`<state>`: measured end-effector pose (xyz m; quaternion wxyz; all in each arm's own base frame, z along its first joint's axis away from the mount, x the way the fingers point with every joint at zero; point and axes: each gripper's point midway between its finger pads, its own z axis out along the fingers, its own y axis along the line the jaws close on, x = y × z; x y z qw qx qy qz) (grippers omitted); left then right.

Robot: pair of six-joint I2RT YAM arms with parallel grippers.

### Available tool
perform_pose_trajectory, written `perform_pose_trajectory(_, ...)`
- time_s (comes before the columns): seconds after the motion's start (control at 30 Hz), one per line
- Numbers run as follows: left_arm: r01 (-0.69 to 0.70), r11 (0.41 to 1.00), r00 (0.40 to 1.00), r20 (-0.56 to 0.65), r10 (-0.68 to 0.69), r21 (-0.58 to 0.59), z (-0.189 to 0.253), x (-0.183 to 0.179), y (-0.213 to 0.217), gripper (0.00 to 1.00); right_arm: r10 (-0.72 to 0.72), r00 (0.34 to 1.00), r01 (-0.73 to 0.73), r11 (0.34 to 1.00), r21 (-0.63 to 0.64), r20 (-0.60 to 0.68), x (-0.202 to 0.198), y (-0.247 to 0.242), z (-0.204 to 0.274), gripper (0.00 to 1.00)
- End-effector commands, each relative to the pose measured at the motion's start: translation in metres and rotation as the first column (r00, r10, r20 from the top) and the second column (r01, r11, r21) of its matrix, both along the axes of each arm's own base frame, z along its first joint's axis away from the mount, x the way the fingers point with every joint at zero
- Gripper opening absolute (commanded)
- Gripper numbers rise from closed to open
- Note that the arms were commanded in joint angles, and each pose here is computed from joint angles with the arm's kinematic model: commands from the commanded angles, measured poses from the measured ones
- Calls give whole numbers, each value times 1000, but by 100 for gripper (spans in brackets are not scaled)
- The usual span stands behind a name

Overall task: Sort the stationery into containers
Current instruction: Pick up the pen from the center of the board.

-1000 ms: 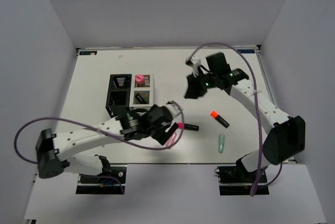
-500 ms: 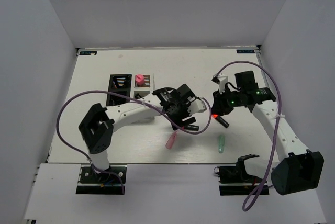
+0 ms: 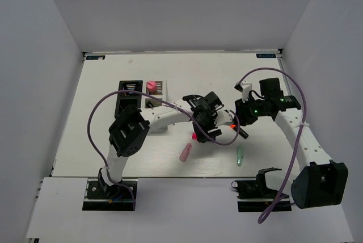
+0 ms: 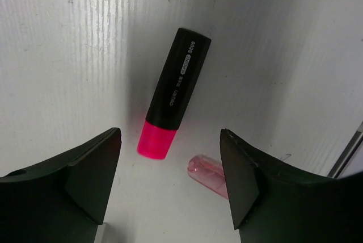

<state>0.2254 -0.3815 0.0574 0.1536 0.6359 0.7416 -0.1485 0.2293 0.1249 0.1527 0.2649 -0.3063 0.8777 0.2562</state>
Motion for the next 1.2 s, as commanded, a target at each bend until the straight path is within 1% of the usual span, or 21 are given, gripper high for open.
perform_pose_trajectory(0.0, 8, 999, 1000, 18, -7, -45, 1, 3, -15, 80, 23, 1000, -23, 999, 30, 3, -5, 3, 5, 32)
perform_pose_trajectory(0.07, 1, 999, 1000, 17, 0, -39, -8, 5, -14, 80, 21, 1000, -21, 999, 33, 5, -5, 2, 5, 32)
perform_pose_trajectory(0.23, -22, 1000, 1000, 20, 22, -10, -24, 5, -9, 74, 24, 1000, -24, 998, 50, 0, -7, 2, 7, 32)
perform_pose_trajectory(0.43, -56, 998, 995, 78, 54, 30, -46, 10, -4, 71, 28, 1000, -28, 997, 73, -1, -8, 2, 11, 33)
perform_pose_trajectory(0.5, -54, 998, 995, 83, 52, 33, -51, 7, -5, 69, 28, 1000, -28, 997, 77, 6, -8, 2, 13, 33)
perform_pose_trajectory(0.57, -58, 997, 994, 97, 52, 57, -58, 7, -1, 63, 25, 1000, -25, 996, 83, -6, -9, 1, 12, 33)
perform_pose_trajectory(0.6, -57, 996, 993, 107, 50, 64, -59, 6, -1, 60, 28, 1000, -28, 996, 88, -1, -9, 2, 14, 33)
perform_pose_trajectory(0.7, -54, 993, 993, 113, 42, 103, -69, 2, 5, 42, 28, 1000, -28, 995, 95, -4, -10, 1, 14, 33)
perform_pose_trajectory(0.73, -58, 991, 993, 107, 46, 117, -74, 0, 8, 35, 30, 1000, -30, 995, 99, 1, -10, 2, 16, 33)
perform_pose_trajectory(0.77, -60, 991, 993, 105, 47, 118, -75, -1, 9, 20, 26, 1000, -26, 994, 103, -6, -10, 1, 15, 33)
perform_pose_trajectory(0.8, -69, 990, 994, 97, 58, 124, -77, -3, 12, 14, 25, 1000, -24, 994, 103, -5, -10, 1, 16, 33)
perform_pose_trajectory(0.83, -80, 991, 993, 100, 69, 111, -73, -2, 10, 10, 26, 1000, -25, 994, 106, -8, -10, 1, 15, 33)
perform_pose_trajectory(0.87, -92, 990, 992, 92, 83, 108, -71, -4, 11, 2, 26, 1000, -25, 994, 108, -8, -10, 0, 15, 33)
perform_pose_trajectory(0.9, -101, 991, 991, 97, 93, 85, -61, -3, 9, 0, 26, 1000, -25, 994, 107, -6, -10, 0, 15, 36)
perform_pose_trajectory(0.93, -120, 991, 989, 95, 114, 66, -55, -4, 7, 0, 27, 1000, -25, 994, 108, -12, -11, 0, 15, 45)
perform_pose_trajectory(0.97, -148, 989, 985, 100, 144, 31, -40, -2, 4, 0, 33, 999, -31, 993, 115, -16, -12, 1, 15, 67)
perform_pose_trajectory(1.03, -206, 977, 972, 104, 211, -59, -10, 3, -1, 0, 51, 999, -49, 992, 120, -14, -14, 2, 15, 73)
perform_pose_trajectory(1.07, -223, 964, 962, 124, 242, -148, 27, 8, -2, 0, 58, 998, -54, 991, 124, -22, -15, 3, 14, 73)
perform_pose_trajectory(1.1, -236, 953, 956, 131, 262, -188, 40, 11, -3, 0, 74, 997, -70, 988, 140, -25, -17, 5, 14, 69)
perform_pose_trajectory(1.13, -261, 941, 949, 120, 291, -214, 44, 10, 0, 0, 88, 996, -83, 986, 144, -26, -19, 6, 13, 55)
perform_pose_trajectory(1.17, -291, 913, 933, 125, 336, -287, 72, 17, 5, 0, 97, 995, -92, 985, 147, -29, -20, 6, 13, 34)
